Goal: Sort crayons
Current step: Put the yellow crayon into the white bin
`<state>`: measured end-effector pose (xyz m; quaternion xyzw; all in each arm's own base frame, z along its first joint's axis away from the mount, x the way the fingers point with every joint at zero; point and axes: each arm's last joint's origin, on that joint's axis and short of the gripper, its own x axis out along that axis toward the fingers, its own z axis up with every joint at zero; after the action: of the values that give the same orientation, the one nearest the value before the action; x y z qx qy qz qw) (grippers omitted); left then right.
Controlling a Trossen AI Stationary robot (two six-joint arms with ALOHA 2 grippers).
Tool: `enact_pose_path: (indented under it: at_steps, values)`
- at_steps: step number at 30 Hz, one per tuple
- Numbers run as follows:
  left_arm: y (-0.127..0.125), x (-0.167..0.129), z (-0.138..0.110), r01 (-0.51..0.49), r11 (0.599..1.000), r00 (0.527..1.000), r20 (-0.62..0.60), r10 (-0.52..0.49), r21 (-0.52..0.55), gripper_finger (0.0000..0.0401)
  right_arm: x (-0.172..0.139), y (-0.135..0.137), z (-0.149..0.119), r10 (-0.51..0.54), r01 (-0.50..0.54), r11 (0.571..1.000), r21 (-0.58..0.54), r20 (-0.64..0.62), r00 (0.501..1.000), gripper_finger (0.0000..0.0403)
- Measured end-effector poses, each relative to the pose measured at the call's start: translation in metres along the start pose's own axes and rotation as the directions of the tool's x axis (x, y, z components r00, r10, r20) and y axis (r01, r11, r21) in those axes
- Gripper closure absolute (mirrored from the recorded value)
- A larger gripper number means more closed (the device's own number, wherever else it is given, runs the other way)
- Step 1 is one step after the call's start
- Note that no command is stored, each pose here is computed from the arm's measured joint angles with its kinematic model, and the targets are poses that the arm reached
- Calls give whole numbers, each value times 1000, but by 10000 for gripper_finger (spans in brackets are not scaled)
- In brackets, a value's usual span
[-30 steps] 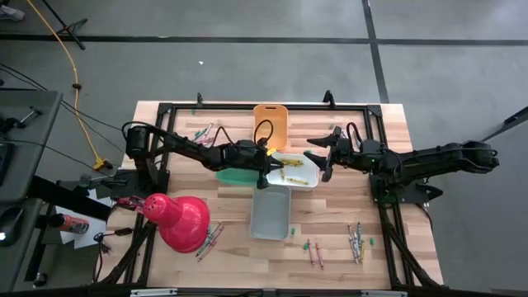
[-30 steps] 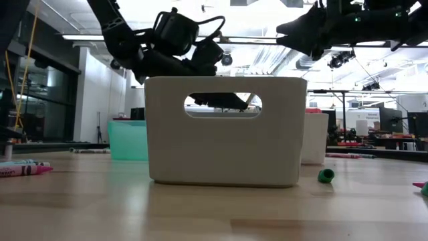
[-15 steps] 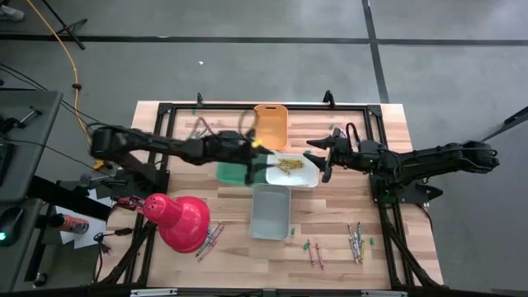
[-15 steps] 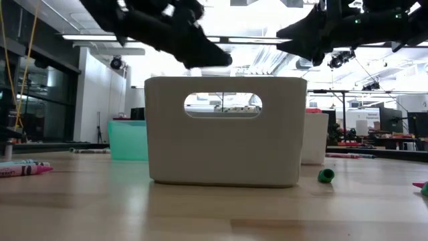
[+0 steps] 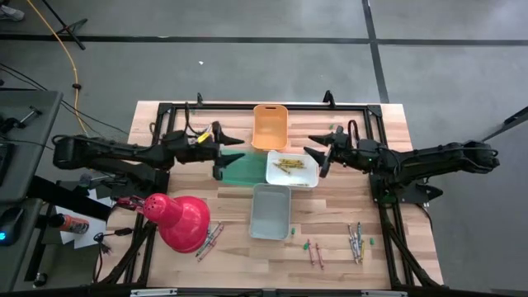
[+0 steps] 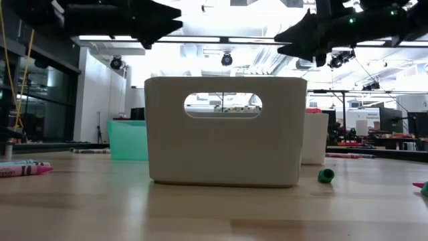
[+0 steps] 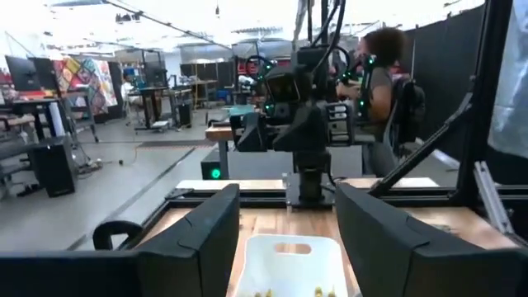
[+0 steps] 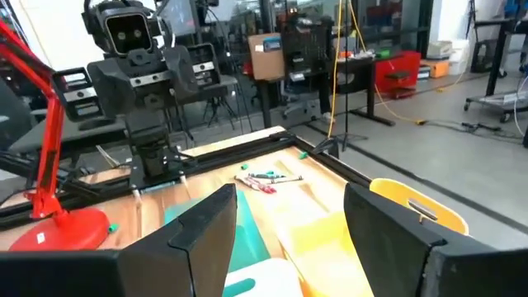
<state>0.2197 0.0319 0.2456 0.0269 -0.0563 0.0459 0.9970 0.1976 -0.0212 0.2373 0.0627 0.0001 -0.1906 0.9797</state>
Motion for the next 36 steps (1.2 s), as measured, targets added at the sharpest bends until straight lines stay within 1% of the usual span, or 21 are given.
enact_pose_path:
  at_steps: [4, 5, 7, 11, 12, 14, 16, 17, 18, 19, 21, 22, 24, 27, 29, 31, 32, 34, 36]
  values:
    - [0, -11, 5, -1, 1000, 999, -49, 0, -6, 215, 3, 1, 3, -38, 36, 999, -28, -85, 996, 183]
    - [0, -14, 6, -16, 1000, 998, -60, 16, 1, 215, 3, 0, 3, -56, 54, 998, -29, -105, 993, 183]
    - [1, -19, 9, -70, 997, 994, -78, 71, 19, 215, 3, -1, -1, -92, 91, 996, -16, -139, 986, 183]
    - [5, -27, 16, -187, 982, 980, -61, 188, 20, 215, 1, -3, -7, -116, 119, 993, 1, -202, 972, 183]
    - [5, -28, 18, -201, 979, 978, -55, 201, 15, 215, 1, -3, -9, -119, 127, 992, 23, -216, 969, 183]
    - [5, -28, 18, -203, 979, 978, -52, 203, -1, 215, 0, -3, -11, -100, 131, 985, 114, -248, 964, 183]
    - [5, -28, 18, -201, 980, 978, -55, 201, -2, 215, -1, 0, -9, -32, 99, 977, 186, -333, 942, 183]
    - [5, -28, 18, -201, 980, 978, -55, 201, 4, 215, -1, 2, -5, 4, 85, 973, 215, -385, 923, 183]
    - [5, -28, 18, -201, 980, 978, -54, 201, 13, 215, -3, 4, 0, 29, 90, 966, 244, -446, 895, 183]
    - [5, -27, 17, -200, 980, 978, -53, 201, 22, 215, -6, 6, 6, 33, 121, 958, 261, -518, 855, 183]
    - [5, -27, 17, -200, 979, 978, -54, 201, 28, 215, -14, 11, 14, 7, 230, 937, 265, -669, 743, 183]
    - [5, -27, 17, -200, 979, 978, -53, 201, 28, 215, -20, 14, 18, -11, 281, 927, 249, -731, 682, 183]
    - [5, -27, 17, -199, 980, 978, -53, 201, 28, 215, -30, 23, 26, -35, 364, 906, 216, -819, 572, 183]
    - [5, -27, 17, -200, 980, 978, -54, 201, 21, 215, -45, 40, 27, -50, 468, 867, 172, -903, 426, 183]
    - [5, -27, 17, -199, 980, 978, -55, 200, 22, 215, -52, 55, 21, -16, 512, 839, 184, -932, 362, 183]
    - [5, -27, 17, -197, 980, 979, -56, 198, 22, 215, -60, 73, 10, 31, 545, 816, 192, -957, 290, 183]
    - [5, -27, 17, -197, 980, 978, -59, 198, 22, 215, -64, 81, 3, 40, 568, 803, 178, -968, 246, 183]
    - [4, -27, 17, -197, 980, 978, -63, 198, 19, 215, -74, 98, -12, 45, 621, 773, 134, -987, 156, 183]
    - [4, -27, 16, -198, 980, 978, -69, 198, 3, 215, -85, 114, -27, 48, 676, 734, 71, -997, 53, 183]
